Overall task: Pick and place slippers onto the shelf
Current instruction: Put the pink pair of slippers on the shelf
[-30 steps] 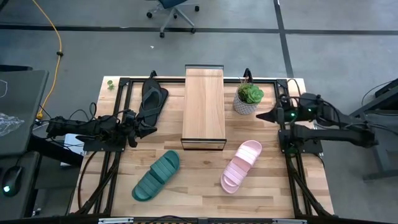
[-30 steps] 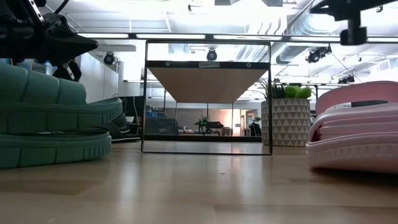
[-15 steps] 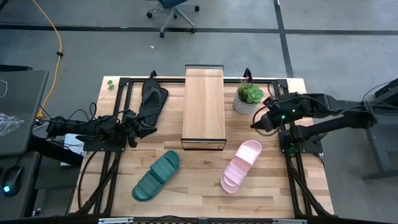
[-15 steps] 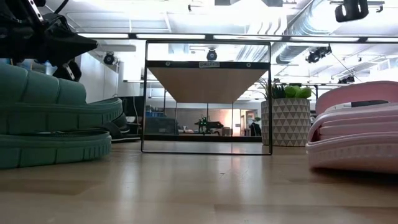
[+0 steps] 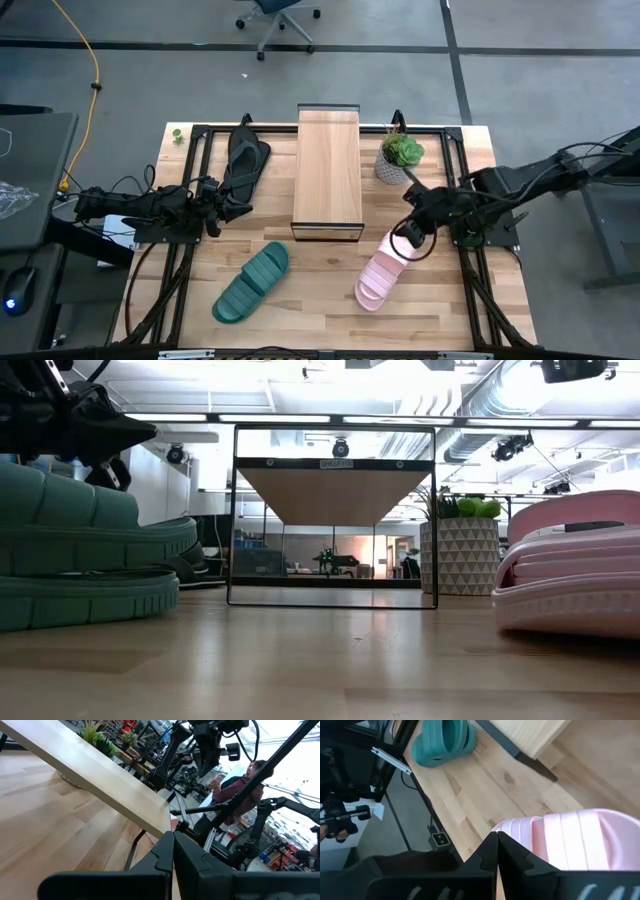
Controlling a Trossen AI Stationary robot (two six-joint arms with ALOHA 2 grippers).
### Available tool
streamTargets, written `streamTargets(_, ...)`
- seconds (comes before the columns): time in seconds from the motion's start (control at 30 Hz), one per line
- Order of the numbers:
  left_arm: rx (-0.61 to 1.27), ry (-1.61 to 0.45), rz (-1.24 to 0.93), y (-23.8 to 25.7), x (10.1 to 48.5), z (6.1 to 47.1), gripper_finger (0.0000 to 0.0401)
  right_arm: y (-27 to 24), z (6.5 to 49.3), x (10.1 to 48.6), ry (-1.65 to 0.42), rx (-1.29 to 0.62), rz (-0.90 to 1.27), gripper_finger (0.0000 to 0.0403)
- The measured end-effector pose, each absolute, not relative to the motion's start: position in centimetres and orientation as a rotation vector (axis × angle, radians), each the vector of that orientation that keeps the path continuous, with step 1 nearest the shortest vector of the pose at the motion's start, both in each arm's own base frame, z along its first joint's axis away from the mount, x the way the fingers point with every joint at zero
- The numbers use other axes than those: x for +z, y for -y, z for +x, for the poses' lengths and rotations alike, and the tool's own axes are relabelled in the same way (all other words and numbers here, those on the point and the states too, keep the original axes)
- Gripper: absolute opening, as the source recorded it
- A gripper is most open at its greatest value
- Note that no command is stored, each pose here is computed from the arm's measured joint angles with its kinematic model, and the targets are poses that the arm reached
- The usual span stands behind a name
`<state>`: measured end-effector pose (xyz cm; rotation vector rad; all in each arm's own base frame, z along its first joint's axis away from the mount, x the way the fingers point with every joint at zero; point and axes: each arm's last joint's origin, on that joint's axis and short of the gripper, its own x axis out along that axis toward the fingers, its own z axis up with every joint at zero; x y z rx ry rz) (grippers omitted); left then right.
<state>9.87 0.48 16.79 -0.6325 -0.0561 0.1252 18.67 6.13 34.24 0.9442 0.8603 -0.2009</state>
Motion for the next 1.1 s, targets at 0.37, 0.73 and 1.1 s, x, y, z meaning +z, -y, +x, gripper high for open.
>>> streamTargets(0.37,0.06,0.023,-0.632,-0.3,16.7,9.9,0.0001,-5.8,16.5,30.4,-0.824,-0.201,1.08,0.0001)
streamTargets(0.73,0.061,0.022,-0.632,-0.3,16.7,9.9,0.0001,-4.6,13.7,26.6,-0.819,-0.237,1.212,0.0001)
streamTargets(1.1,0.062,0.022,-0.632,-0.3,16.7,9.9,0.0001,-3.8,13.6,25.7,-0.837,-0.251,1.273,0.0001)
